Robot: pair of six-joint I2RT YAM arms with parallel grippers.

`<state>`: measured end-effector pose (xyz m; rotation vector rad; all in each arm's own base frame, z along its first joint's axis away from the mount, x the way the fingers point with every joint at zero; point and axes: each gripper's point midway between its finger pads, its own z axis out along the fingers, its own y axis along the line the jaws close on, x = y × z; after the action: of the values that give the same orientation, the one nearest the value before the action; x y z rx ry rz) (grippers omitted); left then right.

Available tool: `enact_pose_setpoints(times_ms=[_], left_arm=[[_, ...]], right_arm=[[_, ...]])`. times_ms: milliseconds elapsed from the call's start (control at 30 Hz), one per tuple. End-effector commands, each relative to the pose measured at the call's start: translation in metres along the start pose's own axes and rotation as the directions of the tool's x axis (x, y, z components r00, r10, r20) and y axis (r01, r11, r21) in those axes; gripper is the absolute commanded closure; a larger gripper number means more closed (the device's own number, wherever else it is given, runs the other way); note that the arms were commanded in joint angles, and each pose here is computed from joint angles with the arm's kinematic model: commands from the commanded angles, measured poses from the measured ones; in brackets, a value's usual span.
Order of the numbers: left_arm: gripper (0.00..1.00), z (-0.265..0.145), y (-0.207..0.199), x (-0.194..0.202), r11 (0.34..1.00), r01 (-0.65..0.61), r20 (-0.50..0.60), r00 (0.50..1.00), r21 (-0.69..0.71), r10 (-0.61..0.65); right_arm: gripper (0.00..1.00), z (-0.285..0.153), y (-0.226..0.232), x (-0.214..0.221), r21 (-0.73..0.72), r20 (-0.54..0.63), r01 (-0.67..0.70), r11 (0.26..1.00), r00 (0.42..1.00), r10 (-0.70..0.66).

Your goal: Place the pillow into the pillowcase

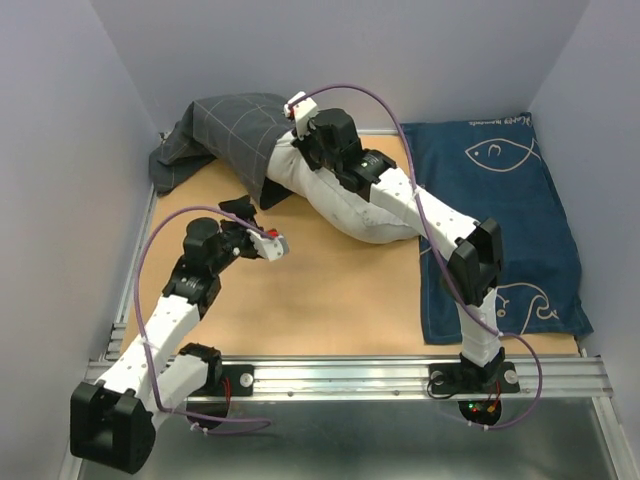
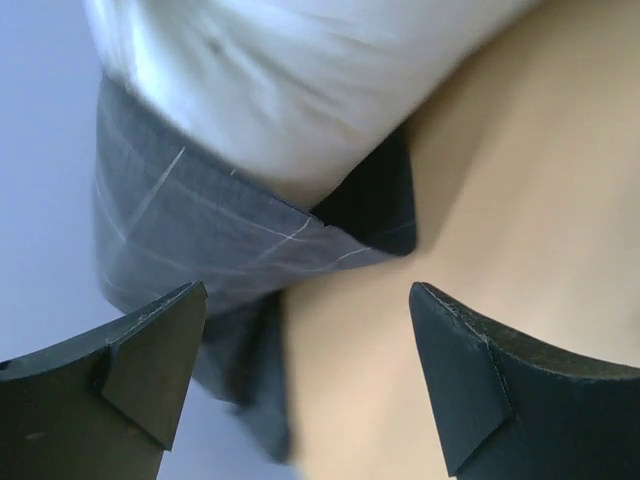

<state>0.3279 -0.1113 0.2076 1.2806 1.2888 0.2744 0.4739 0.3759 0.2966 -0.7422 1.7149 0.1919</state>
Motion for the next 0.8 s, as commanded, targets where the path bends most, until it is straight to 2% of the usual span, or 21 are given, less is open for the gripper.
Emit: enact_pose_setpoints(times_ms=[0,100,133,233,300,333,500,600,633,667,733,767], left_arm=[[0.07,0.017,-0.037,0.020,0.777,-0.584,0.092,0.809,0.237,0.580],[0.07,0.040,-0.039,0.040,0.709,-0.627,0.078,0.764,0.323,0.640],[0.07,0.051,-0.036,0.045,0.665,-0.662,0.084,0.727,0.345,0.681],[0.06,0.070,-0.023,0.046,0.612,-0.713,0.089,0.673,0.342,0.734],[0.06,0.084,-0.029,0.062,0.575,-0.724,0.079,0.645,0.382,0.760],[0.05,0.093,-0.019,0.060,0.569,-0.742,0.066,0.627,0.355,0.776],[0.05,0.129,-0.023,0.095,0.532,-0.736,0.009,0.589,0.419,0.808],[0.10,0.148,-0.019,0.113,0.518,-0.726,-0.023,0.571,0.453,0.821],[0.13,0.153,-0.017,0.118,0.520,-0.720,-0.039,0.569,0.459,0.822],[0.22,0.160,-0.005,0.120,0.525,-0.721,-0.064,0.561,0.452,0.825],[0.39,0.167,-0.009,0.139,0.520,-0.697,-0.092,0.553,0.494,0.828],[0.64,0.171,-0.001,0.139,0.522,-0.701,-0.103,0.548,0.485,0.830]], right_arm=[[0.99,-0.017,-0.016,-0.056,0.019,0.161,-0.048,0.999,0.986,0.044],[0.99,-0.017,-0.015,-0.051,0.012,0.150,-0.047,0.999,0.988,0.044],[0.99,-0.018,-0.013,-0.050,0.004,0.147,-0.048,0.999,0.988,0.047],[0.99,-0.018,-0.012,-0.048,0.000,0.143,-0.051,0.999,0.988,0.051],[0.99,-0.018,-0.012,-0.048,-0.007,0.143,-0.052,0.999,0.988,0.052],[0.99,-0.017,-0.011,-0.046,-0.011,0.137,-0.057,0.998,0.989,0.058],[0.99,-0.017,-0.008,-0.042,-0.024,0.126,-0.061,0.998,0.990,0.063],[1.00,-0.017,-0.007,-0.037,-0.028,0.113,-0.057,0.998,0.992,0.060],[0.99,-0.019,-0.007,-0.037,-0.028,0.111,-0.056,0.998,0.992,0.058],[0.99,-0.019,-0.007,-0.036,-0.030,0.108,-0.052,0.998,0.993,0.055],[0.99,-0.019,-0.007,-0.034,-0.033,0.103,-0.054,0.998,0.993,0.057],[0.99,-0.019,-0.006,-0.031,-0.034,0.097,-0.057,0.998,0.994,0.060]])
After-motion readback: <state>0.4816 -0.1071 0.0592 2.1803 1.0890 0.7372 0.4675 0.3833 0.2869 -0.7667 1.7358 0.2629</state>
